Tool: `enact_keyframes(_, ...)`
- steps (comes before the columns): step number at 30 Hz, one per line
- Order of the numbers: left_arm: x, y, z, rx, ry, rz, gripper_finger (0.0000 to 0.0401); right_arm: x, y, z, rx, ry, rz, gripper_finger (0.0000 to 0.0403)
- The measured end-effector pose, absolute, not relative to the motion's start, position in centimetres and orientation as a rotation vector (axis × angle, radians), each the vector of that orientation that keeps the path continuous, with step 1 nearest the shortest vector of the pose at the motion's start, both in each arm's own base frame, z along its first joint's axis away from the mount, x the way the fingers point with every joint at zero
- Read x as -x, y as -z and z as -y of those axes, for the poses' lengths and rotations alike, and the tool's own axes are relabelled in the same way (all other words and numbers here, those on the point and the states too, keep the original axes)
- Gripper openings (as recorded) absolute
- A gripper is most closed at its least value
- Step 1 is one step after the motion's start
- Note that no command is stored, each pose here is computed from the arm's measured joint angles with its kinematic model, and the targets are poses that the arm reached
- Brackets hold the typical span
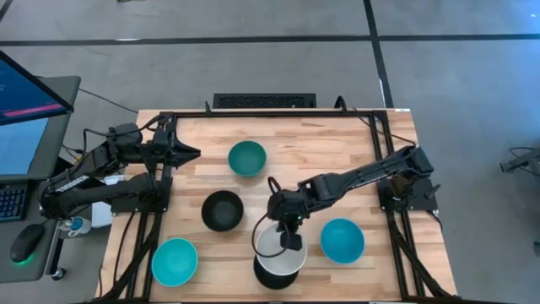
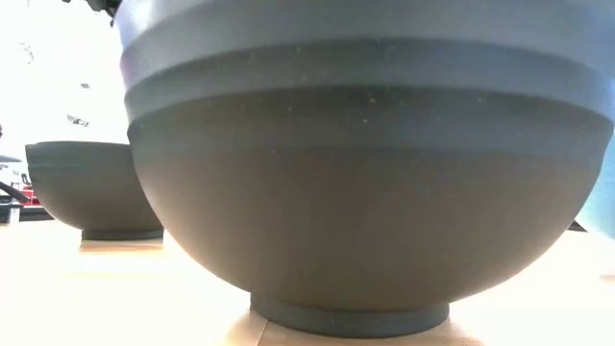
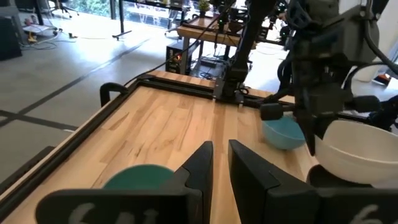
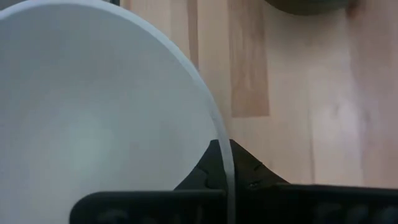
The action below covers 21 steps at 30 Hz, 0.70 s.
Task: Nest bowls inside each other
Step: Stack the white bowl on top of the bottom black bowl
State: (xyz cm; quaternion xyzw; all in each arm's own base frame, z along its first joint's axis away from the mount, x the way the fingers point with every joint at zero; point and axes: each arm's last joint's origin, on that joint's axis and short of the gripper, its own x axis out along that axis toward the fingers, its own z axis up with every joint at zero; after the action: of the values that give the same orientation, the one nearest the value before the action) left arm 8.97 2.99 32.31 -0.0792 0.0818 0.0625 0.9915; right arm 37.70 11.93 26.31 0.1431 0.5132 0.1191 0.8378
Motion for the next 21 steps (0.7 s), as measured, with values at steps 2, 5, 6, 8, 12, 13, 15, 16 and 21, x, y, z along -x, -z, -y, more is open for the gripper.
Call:
enact_keyframes(2, -9.0, -32.3, -3.0, 0.162, -0.114, -0.164, 0.0041, -38.0, -25.8, -12.6, -0.320, -0.252, -1.084, 0.0005)
enact_keyframes(5, -9.0, -32.3, -2.9, 0.160, -0.085, -0.166, 0.0041, -38.3, -24.8, -13.5, -0.337, -0.245, -1.101, 0.0005)
enact_keyframes(6, -9.0, -32.3, -2.9, 0.160, -0.078, -0.166, 0.0041, -38.5, -24.3, -13.7, -0.345, -0.227, -1.107, 0.0005)
enact_keyframes(8, -9.0, -32.3, -2.8, 0.160, -0.061, -0.166, 0.0041, -38.6, -23.7, -14.1, -0.368, -0.192, -1.123, 0.0005)
enact_keyframes(12, -9.0, -32.3, -2.7, 0.157, -0.031, -0.166, 0.0041, -38.9, -23.1, -14.6, -0.387, -0.158, -1.105, 0.0005)
enact_keyframes(13, -9.0, -32.3, -2.7, 0.155, -0.030, -0.166, 0.0041, -39.0, -23.2, -14.8, -0.390, -0.152, -1.091, 0.0005)
enact_keyframes(15, -9.0, -32.3, -2.7, 0.150, -0.029, -0.166, 0.0041, -39.1, -23.3, -14.9, -0.412, -0.140, -1.072, 0.0005)
enact_keyframes(16, -9.0, -32.3, -2.7, 0.150, -0.029, -0.166, 0.0041, -39.1, -23.3, -14.9, -0.423, -0.132, -1.072, 0.0005)
enact_keyframes(21, -9.0, -32.3, -2.7, 0.145, -0.027, -0.166, 0.0041, -39.1, -23.3, -15.0, -0.435, -0.104, -1.070, 0.0005)
